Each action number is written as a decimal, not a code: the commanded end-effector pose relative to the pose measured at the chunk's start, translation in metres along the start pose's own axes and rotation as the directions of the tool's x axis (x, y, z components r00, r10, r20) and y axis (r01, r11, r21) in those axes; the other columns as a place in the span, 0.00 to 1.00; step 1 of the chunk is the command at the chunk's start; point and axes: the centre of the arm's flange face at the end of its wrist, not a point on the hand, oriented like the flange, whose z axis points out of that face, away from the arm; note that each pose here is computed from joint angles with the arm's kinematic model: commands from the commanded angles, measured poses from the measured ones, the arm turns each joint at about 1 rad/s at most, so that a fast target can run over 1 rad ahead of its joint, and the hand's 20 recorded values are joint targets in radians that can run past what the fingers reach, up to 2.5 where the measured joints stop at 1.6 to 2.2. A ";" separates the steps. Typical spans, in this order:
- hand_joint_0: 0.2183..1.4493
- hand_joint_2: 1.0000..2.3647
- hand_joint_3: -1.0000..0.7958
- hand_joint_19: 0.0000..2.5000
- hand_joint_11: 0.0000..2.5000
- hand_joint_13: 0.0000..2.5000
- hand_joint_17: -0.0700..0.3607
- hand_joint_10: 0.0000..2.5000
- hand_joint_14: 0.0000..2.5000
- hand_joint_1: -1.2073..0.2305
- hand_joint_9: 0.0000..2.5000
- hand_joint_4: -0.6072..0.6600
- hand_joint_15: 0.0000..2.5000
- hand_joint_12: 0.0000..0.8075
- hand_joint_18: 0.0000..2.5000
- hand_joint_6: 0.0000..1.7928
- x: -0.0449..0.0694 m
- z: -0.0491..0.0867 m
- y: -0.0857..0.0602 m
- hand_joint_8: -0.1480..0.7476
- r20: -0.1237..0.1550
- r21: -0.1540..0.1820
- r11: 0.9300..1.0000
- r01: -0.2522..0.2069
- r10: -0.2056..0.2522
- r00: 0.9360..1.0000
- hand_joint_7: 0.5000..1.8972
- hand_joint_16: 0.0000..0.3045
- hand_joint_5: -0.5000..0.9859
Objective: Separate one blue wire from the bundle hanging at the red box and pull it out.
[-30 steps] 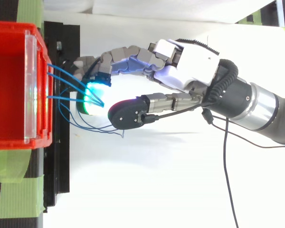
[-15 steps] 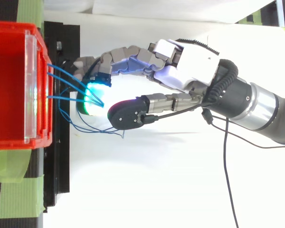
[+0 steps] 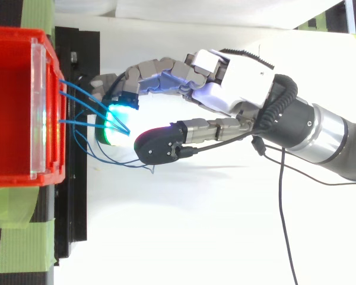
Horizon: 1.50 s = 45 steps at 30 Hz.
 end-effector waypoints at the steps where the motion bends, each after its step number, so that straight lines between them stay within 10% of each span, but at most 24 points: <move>1: 0.34 0.02 0.53 0.14 0.15 0.15 0.42 0.00 0.00 0.33 0.24 0.60 0.09 0.46 0.12 0.45 0.001 0.000 0.000 0.52 -0.001 -0.002 1.000 -0.003 0.003 1.000 0.42 0.16 0.21; 18: 0.34 0.02 0.53 0.15 0.18 0.21 0.42 0.00 0.00 0.33 0.28 0.59 0.13 0.47 0.14 0.45 0.002 0.000 0.002 0.53 -0.006 -0.007 1.000 -0.012 0.012 1.000 0.43 0.16 0.21; 45: 0.34 0.02 0.54 0.16 0.19 0.26 0.42 0.00 0.01 0.32 0.30 0.59 0.15 0.49 0.16 0.44 0.005 0.003 0.021 0.53 -0.094 -0.030 0.996 -0.079 0.076 0.993 0.45 0.16 0.22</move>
